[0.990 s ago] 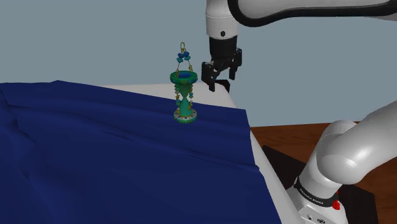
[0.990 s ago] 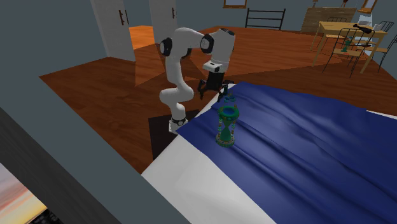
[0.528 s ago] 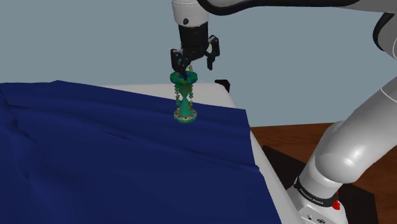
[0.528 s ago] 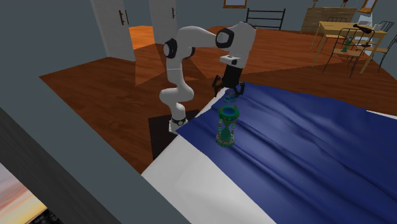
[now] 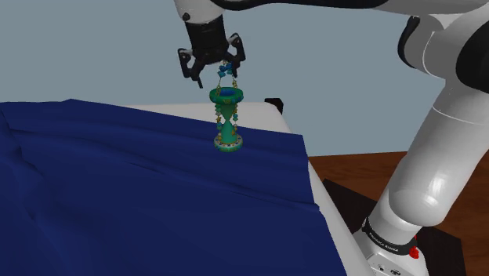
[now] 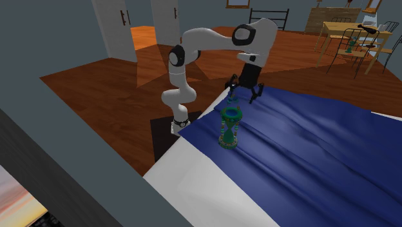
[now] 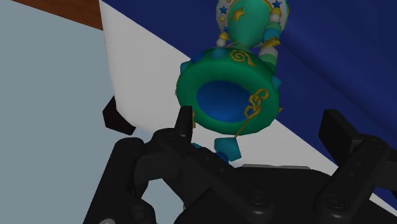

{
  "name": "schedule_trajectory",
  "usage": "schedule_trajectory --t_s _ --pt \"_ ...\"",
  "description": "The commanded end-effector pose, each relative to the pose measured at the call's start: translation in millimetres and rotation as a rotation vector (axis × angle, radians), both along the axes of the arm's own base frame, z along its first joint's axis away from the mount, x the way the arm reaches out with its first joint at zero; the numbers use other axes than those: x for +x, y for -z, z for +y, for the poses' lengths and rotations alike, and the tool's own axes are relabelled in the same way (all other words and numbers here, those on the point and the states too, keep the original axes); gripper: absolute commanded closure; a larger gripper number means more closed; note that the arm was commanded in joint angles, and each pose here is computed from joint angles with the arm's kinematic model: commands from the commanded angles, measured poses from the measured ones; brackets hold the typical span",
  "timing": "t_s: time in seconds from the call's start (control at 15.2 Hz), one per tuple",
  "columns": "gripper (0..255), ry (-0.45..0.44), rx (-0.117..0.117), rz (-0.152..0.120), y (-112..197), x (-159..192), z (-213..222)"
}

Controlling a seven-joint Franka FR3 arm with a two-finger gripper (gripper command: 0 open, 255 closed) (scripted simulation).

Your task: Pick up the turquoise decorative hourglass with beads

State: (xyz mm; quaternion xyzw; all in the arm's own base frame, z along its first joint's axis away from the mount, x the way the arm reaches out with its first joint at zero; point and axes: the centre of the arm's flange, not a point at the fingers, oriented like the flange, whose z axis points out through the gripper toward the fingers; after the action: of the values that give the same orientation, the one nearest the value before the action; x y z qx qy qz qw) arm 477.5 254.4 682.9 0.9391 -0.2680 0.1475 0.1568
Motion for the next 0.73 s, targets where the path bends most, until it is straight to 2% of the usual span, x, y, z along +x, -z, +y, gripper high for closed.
schedule_trajectory --t_s 0.0,0.2,0.4,0.46,0.66 --pt "0 0.004 -0.001 -0.004 9 2 1" --pt "0 0.004 -0.001 -0.004 25 2 1" --pt "0 0.004 -0.001 -0.004 28 2 1" --pt "255 0.004 -0.001 -0.004 29 2 1" --pt "255 0.004 -0.001 -0.004 28 2 1"
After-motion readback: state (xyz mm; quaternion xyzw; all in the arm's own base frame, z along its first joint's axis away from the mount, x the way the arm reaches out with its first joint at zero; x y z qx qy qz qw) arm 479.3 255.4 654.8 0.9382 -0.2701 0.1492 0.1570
